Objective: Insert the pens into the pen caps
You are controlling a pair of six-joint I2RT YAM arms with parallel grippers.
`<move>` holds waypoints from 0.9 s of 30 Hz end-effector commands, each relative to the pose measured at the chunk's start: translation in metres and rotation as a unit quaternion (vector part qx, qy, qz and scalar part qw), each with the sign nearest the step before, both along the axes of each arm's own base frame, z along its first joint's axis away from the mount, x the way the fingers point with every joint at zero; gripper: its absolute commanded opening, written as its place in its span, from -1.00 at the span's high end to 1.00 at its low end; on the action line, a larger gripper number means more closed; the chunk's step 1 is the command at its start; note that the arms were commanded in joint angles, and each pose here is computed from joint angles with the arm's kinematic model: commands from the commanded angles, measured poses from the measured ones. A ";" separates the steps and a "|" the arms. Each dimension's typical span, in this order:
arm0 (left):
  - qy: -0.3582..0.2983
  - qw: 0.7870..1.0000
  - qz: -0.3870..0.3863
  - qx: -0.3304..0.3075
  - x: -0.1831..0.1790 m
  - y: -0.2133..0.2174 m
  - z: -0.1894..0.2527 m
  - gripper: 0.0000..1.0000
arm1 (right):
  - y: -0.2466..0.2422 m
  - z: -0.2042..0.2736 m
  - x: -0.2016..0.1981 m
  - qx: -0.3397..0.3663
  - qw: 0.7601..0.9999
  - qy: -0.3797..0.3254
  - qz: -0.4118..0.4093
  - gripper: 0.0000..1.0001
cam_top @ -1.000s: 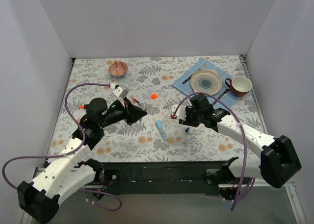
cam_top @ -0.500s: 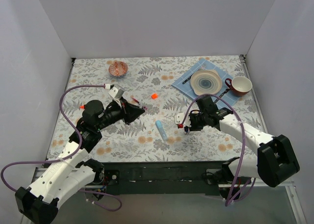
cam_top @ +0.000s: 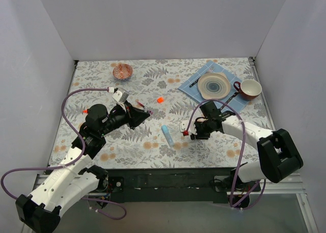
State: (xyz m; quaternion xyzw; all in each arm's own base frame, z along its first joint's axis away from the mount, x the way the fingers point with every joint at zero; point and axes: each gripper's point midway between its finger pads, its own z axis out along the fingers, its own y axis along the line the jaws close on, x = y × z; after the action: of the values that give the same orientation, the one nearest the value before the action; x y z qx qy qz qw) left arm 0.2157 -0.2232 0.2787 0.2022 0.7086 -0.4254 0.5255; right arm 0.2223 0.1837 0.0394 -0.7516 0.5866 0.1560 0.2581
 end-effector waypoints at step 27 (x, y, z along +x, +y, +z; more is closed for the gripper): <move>-0.015 1.000 0.001 0.001 -0.003 0.002 0.001 1.00 | 0.023 -0.016 0.002 -0.032 0.999 0.037 -0.011 0.24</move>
State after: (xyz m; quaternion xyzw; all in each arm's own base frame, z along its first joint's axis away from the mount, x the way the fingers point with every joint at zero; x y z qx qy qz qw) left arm 0.2140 -0.2221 0.2786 0.2045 0.7063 -0.4243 0.5284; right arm 0.2260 0.2033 0.0228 -0.7577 0.5877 0.1629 0.2322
